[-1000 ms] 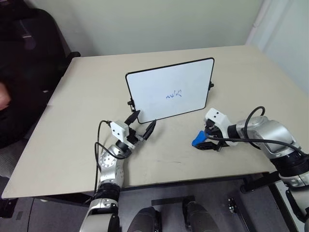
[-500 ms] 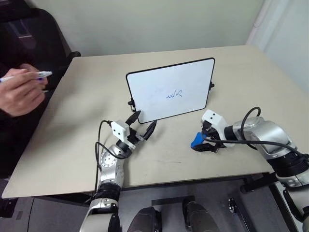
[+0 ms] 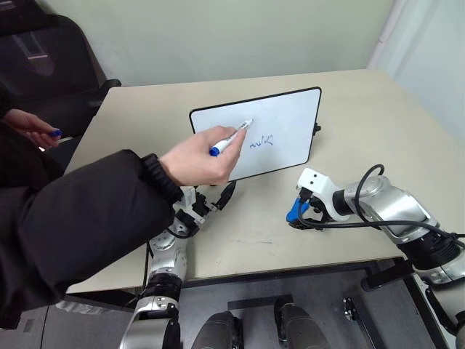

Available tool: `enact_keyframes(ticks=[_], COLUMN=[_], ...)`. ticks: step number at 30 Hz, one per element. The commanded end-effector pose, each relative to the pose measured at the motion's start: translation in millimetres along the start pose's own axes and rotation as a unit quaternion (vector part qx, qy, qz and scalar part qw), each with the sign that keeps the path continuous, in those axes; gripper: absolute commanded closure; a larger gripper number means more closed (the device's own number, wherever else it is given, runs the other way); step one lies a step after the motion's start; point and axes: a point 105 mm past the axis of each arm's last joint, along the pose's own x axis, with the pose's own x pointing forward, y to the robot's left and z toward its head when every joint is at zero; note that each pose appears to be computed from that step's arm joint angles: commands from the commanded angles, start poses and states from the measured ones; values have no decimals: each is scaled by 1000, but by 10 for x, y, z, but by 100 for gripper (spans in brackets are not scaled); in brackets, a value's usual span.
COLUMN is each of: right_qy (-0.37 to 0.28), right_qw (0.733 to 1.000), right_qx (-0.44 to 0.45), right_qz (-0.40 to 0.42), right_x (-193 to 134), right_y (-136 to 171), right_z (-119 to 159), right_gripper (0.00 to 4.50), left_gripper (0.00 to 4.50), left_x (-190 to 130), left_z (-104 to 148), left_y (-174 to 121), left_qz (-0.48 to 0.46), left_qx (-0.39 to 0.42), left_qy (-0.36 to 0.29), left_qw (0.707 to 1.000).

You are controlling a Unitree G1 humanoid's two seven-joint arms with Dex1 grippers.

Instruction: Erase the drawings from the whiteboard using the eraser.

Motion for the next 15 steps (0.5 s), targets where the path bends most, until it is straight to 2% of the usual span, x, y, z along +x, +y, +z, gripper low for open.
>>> enact_keyframes(ticks=[1, 11, 14, 15], right_qy=[-12, -20, -24, -26], right_qw=[1000, 1000, 1000, 1000], right_qx=[-16, -13, -14, -14], right_qz=[7, 6, 6, 6], right_x=[-9, -40, -39, -41], right_y=[33, 18, 24, 25], right_z=[60, 60, 76, 84], right_gripper=[2, 2, 60, 92], left_gripper=[0, 0, 0, 0], left_x=[-68, -48, -46, -47], left_z=[-160, -157, -151, -149], left_y=[-70, -59, -59, -58], left_qz=[9, 8, 7, 7], left_qx=[-26, -26, -26, -25], left_qy=[13, 12, 10, 10], left_qw=[1000, 1000, 1000, 1000])
